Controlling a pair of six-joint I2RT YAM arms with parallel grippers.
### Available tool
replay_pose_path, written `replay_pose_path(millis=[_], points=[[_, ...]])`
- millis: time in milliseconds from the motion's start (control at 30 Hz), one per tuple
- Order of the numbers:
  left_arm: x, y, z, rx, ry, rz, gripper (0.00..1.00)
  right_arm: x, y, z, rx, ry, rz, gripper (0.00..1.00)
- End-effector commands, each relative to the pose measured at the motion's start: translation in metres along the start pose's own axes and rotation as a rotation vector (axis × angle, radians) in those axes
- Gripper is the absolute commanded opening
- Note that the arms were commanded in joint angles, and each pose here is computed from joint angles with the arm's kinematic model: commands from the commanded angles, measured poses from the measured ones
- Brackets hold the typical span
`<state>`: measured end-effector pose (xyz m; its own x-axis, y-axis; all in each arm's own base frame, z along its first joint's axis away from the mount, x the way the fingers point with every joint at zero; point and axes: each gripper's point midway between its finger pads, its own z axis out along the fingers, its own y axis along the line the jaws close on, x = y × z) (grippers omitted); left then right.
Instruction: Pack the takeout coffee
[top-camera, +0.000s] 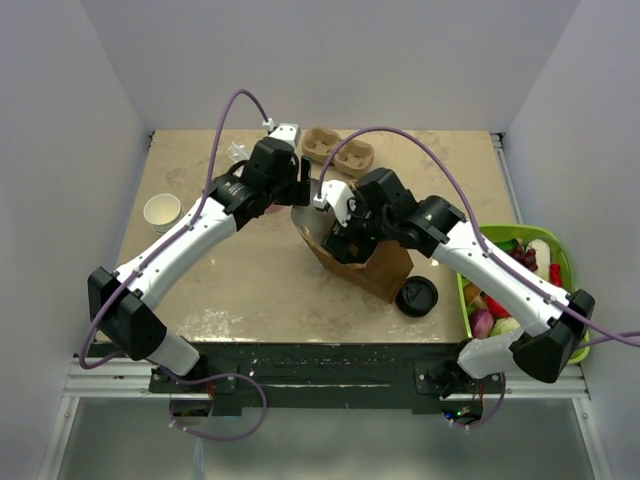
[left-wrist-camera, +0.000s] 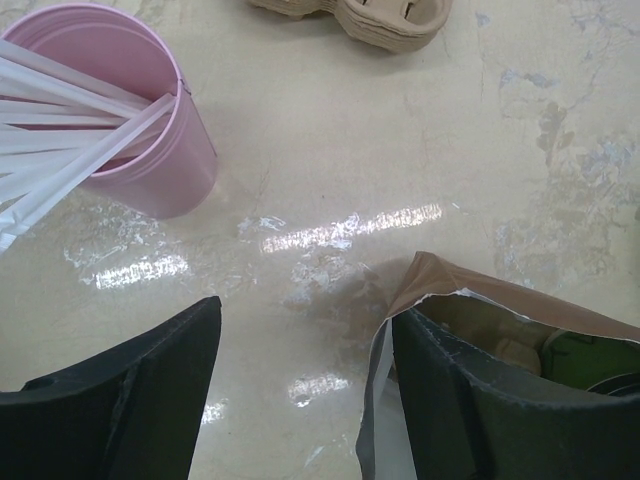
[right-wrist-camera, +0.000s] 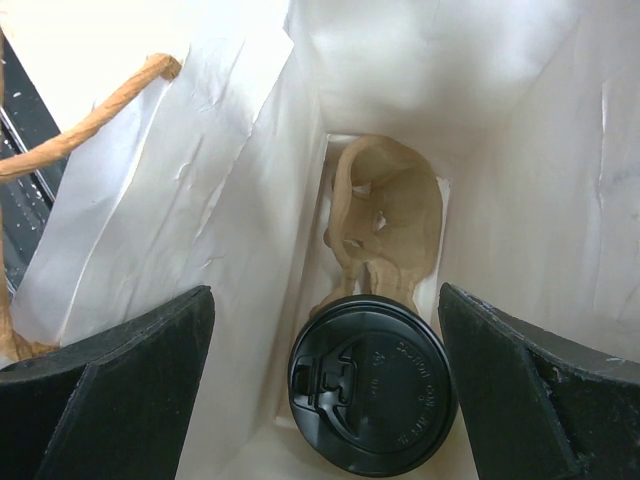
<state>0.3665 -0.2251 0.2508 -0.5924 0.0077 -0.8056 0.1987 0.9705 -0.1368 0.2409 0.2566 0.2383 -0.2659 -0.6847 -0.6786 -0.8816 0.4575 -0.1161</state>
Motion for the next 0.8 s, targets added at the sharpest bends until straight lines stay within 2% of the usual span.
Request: replay_pose_path(millis=[0,500,767], points=[[-0.015,-0.002,-0.003,0.002,-0.043,-0.019,0.72,-0.008,0.001,-0.012,0.012,-0.065,0.003,0.98],[-0.014,-0.002,-0.004,0.011,-0.04,-0.016,0.62,-0.003,0.003,0.0,0.016,-0.102,0.009,0.98],[-0.011,-0.003,-0.003,0.016,-0.033,-0.013,0.6,-0.006,-0.007,0.002,0.085,-0.16,0.043,0.98]])
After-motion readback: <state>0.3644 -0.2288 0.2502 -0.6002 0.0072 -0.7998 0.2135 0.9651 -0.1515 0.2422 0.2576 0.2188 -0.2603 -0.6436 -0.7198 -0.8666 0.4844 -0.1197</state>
